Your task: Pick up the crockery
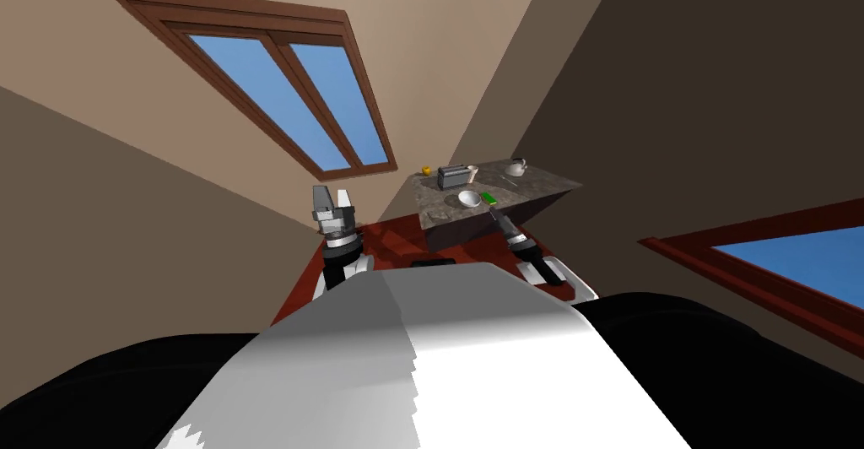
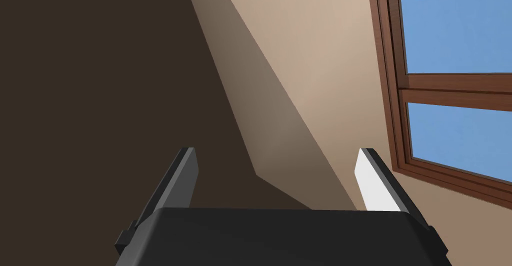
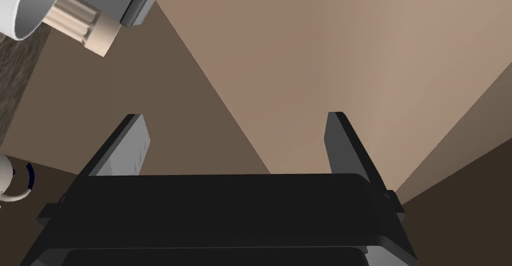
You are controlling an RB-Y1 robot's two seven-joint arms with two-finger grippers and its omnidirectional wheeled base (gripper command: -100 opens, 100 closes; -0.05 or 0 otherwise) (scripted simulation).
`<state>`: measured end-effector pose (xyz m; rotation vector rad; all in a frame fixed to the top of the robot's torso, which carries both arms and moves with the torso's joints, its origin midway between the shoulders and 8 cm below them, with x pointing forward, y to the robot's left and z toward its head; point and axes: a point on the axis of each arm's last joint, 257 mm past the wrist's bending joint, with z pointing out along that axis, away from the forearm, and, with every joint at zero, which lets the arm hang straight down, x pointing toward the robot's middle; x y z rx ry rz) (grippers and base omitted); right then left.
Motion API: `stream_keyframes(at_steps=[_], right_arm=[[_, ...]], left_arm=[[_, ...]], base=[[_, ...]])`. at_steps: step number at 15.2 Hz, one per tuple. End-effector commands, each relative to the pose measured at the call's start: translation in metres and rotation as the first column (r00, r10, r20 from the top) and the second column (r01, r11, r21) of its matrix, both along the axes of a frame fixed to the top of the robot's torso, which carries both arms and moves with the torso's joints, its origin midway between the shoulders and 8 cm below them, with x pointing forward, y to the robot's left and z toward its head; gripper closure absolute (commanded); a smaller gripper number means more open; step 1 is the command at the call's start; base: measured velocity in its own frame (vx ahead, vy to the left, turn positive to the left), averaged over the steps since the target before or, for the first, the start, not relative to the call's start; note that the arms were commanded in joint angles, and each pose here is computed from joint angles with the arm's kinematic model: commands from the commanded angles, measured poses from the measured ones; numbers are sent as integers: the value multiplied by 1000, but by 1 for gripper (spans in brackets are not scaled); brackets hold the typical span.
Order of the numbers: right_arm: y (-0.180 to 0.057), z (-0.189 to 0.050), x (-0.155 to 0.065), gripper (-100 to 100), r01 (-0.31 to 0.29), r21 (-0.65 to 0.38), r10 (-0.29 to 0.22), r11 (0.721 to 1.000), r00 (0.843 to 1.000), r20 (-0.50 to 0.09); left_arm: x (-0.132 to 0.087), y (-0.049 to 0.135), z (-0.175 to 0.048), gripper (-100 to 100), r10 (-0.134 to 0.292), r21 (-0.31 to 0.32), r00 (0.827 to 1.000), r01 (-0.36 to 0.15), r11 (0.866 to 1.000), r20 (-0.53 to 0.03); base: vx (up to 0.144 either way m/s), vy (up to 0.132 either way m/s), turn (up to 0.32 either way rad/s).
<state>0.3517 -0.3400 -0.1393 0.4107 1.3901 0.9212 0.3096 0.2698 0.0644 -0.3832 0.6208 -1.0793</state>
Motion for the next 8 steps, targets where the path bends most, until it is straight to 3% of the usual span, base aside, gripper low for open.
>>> stream_keyframes(at_steps=[1,3,6,8], right_arm=[[-16,-18,-4,-100,6,-84,-10,996,999,-50],[-16,-18,-4,-100,-4,-96,-1,995,999,-53],[-49,-48,-14,-100,-2,-232,-30,973,991,-134],[-49,-46,-13,-100,-20,-254,-16,967,990,-140]], left_arm=[[0,0,0,0,0,0,1000,0,1000,0],[0,0,0,0,0,0,1000,0,1000,0],[0,0,0,0,0,0,1000,0,1000,0],[0,0,0,0,0,0,1000,0,1000,0]], base=[[2,109,161],[1,96,102],[-8,114,176],[14,109,104]])
